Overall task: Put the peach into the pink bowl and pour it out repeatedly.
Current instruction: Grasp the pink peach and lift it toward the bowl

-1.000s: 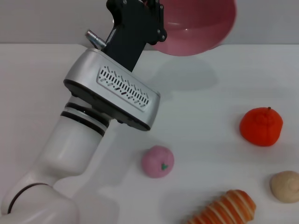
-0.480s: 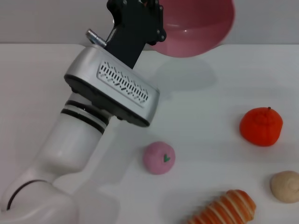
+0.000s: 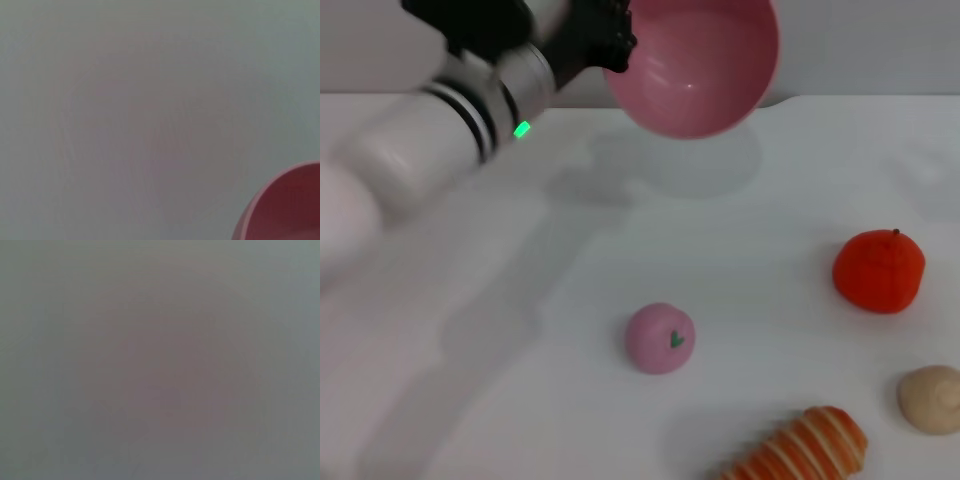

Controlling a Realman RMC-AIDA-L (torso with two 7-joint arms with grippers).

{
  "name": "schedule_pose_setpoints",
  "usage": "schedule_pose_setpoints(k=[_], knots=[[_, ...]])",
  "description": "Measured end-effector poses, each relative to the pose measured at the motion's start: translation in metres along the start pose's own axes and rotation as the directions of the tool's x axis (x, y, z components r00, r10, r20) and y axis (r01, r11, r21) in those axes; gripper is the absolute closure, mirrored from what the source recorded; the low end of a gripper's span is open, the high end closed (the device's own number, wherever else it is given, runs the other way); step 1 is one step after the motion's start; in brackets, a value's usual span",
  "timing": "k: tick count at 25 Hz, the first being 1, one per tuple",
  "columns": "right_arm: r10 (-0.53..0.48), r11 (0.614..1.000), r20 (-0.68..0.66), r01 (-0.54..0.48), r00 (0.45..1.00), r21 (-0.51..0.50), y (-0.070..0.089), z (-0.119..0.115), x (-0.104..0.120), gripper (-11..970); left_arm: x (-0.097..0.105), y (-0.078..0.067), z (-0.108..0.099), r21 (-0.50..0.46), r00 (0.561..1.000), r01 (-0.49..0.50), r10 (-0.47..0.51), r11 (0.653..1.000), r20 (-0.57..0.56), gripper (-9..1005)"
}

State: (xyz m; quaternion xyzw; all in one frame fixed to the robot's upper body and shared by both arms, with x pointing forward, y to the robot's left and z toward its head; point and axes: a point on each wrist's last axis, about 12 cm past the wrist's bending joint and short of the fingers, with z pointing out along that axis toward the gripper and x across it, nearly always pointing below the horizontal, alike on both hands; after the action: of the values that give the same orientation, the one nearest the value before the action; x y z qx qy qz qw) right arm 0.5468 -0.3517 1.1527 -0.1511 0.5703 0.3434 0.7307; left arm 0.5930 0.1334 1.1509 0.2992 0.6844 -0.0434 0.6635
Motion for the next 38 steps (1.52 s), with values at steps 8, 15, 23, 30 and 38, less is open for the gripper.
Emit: schedule_pose_setpoints(k=[8,15,23,30,38], knots=[[-0.151,0.822,-0.26,-0.025,0.954,-0.569,0.06,0.036,-0.039,505,0.016,0.068,0.026,0.16,0.889,0.4,-0.34,0.902,-0.309,923],[-0.31,0.771,-0.685,-0.248,0.659,-0.587,0.087,0.096,-0.001,505,0.025,0.081,0.027,0.136,0.832,0.452,-0.362,0.881,-0.421,922],[-0.383,0.811,-0.839,-0.295,0.387,-0.506,0.107,0.14,0.082,505,0.026,0.094,0.022,0.083,0.784,0.48,-0.385,0.873,-0.487,921],[-0.393,0.846,-0.868,-0.251,0.304,-0.471,0.116,0.148,0.108,505,0.031,0.091,0.019,0.087,0.77,0.494,-0.389,0.865,-0.505,920],[-0.368,0.87,-0.887,-0.235,0.277,-0.434,0.121,0.146,0.127,510,0.032,0.088,0.018,0.097,0.766,0.497,-0.384,0.862,-0.515,919]])
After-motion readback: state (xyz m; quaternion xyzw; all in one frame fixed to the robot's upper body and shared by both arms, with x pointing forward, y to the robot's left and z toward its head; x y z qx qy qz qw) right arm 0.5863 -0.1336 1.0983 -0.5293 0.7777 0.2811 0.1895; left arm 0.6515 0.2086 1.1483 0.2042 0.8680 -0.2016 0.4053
